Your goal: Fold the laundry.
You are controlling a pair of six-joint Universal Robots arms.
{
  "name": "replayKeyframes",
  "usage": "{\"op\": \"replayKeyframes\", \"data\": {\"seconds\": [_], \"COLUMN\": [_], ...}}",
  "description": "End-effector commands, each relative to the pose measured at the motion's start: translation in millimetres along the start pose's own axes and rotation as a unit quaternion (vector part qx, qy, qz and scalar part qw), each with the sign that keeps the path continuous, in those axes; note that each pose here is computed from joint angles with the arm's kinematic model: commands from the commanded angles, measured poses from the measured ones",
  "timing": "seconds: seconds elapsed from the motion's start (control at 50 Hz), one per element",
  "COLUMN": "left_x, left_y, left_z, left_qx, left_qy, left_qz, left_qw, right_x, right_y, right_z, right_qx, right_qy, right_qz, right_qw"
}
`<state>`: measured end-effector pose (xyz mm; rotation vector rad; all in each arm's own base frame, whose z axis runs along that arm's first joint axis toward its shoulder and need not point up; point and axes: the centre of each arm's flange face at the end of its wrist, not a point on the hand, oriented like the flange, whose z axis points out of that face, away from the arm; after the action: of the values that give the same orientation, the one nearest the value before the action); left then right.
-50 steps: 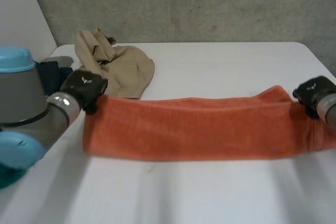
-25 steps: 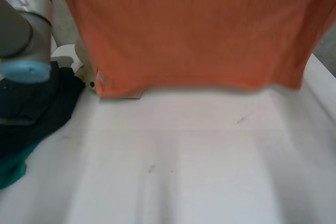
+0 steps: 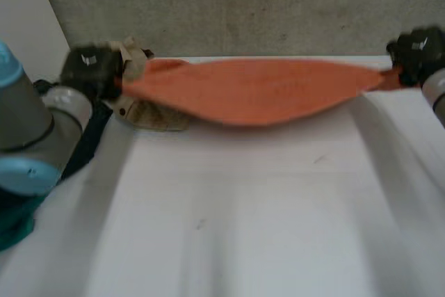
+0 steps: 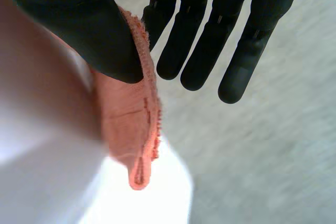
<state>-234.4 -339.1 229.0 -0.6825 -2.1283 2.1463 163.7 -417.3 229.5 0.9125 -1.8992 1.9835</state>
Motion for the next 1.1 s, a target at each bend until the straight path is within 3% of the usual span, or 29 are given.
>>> {"op": "replayKeyframes", "data": {"seconds": [0.02,0.1,0.12,0.18,0.24,0.32,0.5,0.58,0.84,1.1], "left_x": [7.5,10.1,9.0,8.3,12.2,15.5,24.9,32.9,43.1,70.1], "left_y": [41.0,54.6,57.4,58.1,56.5,55.8,40.1,33.3,51.7,46.6], "left_z": [-64.2,-114.6,-131.9,-147.6,-151.9,-134.4,-48.5,-11.5,68.9,68.3], "left_qx": [-0.158,-0.265,-0.300,-0.323,-0.310,-0.275,-0.158,-0.099,-0.069,-0.052], "left_qy": [0.054,0.111,0.133,0.163,0.198,0.203,0.098,0.060,-0.017,0.013], "left_qz": [0.051,0.089,0.100,0.113,0.133,0.152,0.101,0.100,0.116,0.114], "left_qw": [0.985,0.954,0.939,0.925,0.920,0.928,0.977,0.988,0.991,0.992], "right_x": [-9.2,-9.8,-11.4,-11.1,-12.4,-20.3,-19.3,-19.6,-41.1,-56.8], "right_y": [39.4,57.8,60.1,61.7,60.2,58.5,58.5,60.2,72.3,71.7], "right_z": [-51.7,-106.5,-127.0,-138.9,-133.3,-111.3,-42.3,-13.2,60.2,75.8], "right_qx": [-0.159,-0.298,-0.335,-0.340,-0.308,-0.269,-0.187,-0.143,-0.046,-0.038], "right_qy": [-0.085,-0.160,-0.193,-0.212,-0.203,-0.169,-0.052,-0.010,0.055,0.070], "right_qz": [-0.037,-0.070,-0.085,-0.119,-0.152,-0.143,-0.097,-0.097,-0.107,-0.095], "right_qw": [0.983,0.938,0.918,0.909,0.917,0.937,0.976,0.985,0.992,0.992]}}
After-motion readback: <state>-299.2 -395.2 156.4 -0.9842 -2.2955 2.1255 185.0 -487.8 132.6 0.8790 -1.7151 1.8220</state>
